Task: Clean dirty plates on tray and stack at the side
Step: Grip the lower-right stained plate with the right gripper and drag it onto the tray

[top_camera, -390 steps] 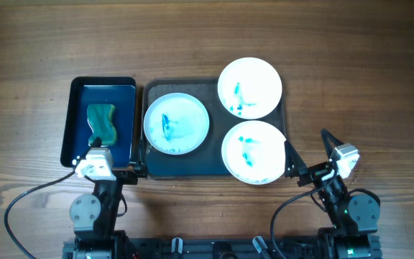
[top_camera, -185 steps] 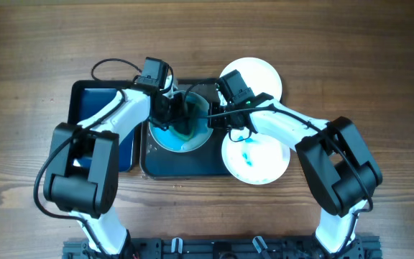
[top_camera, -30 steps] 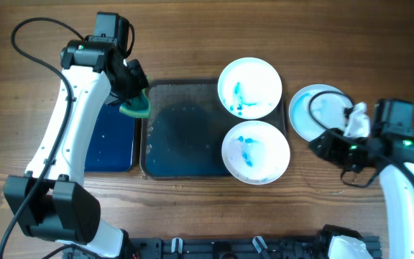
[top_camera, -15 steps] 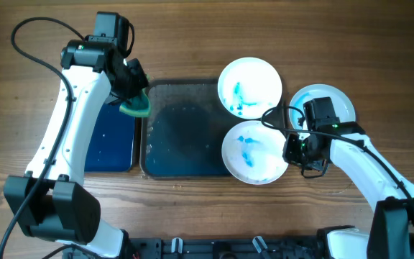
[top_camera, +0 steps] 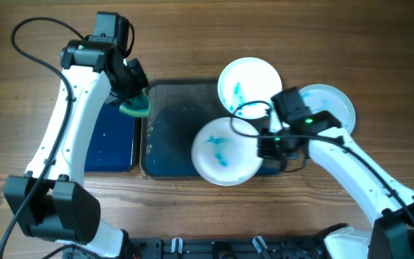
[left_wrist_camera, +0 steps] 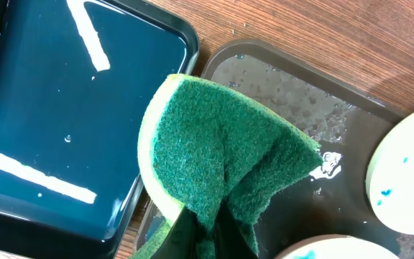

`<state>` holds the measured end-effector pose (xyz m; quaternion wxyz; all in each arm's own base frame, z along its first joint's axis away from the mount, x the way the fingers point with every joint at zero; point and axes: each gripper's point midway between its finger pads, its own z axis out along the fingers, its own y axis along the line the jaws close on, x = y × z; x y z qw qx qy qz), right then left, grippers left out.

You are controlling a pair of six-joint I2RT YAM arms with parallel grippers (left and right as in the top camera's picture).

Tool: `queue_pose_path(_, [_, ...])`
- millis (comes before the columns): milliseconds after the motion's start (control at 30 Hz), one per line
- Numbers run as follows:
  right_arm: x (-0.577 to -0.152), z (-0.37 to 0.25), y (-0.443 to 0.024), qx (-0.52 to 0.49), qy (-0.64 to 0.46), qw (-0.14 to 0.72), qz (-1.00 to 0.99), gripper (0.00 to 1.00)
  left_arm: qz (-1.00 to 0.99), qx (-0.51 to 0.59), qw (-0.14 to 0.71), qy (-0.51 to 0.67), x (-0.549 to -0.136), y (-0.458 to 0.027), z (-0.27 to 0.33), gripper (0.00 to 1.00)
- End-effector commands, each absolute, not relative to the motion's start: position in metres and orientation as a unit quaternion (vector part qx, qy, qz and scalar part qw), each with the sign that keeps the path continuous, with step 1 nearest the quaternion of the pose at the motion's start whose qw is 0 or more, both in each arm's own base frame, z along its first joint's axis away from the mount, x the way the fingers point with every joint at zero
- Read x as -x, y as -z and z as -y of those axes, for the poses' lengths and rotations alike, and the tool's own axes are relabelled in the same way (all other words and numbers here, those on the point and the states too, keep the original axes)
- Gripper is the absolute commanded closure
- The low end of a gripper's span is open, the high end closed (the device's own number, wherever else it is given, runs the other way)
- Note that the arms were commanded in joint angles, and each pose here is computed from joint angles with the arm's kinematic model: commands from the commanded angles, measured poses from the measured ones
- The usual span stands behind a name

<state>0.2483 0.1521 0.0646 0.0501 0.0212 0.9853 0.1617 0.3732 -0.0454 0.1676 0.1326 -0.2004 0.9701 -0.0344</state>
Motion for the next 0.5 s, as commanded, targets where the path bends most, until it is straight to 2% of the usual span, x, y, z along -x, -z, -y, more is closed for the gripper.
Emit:
queue_pose_path(0, [-0.265,-0.195,-0.09,-0.031,-0.186,0.113,-0.976,0.96,-0.971,0.192,0.141,0.031,-0.375,-0.171,0.045,0.96])
queue_pose_path(167, [-0.301,-0.237,-0.074,-0.023,-0.176,0.146,-0.973,0.96,-0.971,0.193,0.141,0.032,-0.375,-0.171,0.045,0.96])
queue_pose_path(267, [-0.32,-0.257,-0.052,-0.062,-0.17,0.119,-0.976,0.96,-0.971,0.193,0.14,0.032,-0.375,-0.171,0.045,0.96])
queue_pose_path(400, [-0.306,-0.259,-0.017,-0.071,-0.159,0.058,-0.983,0.94,-0.97,0.195,0.138,0.039,-0.375,-0.171,0.048,0.96])
queue_pose_path(467, [-0.307,-0.261,-0.019,-0.028,-0.163,0.066,-0.984,0.8,-0.968,0.205,0.137,0.04,-0.375,-0.171,0.048,0.96])
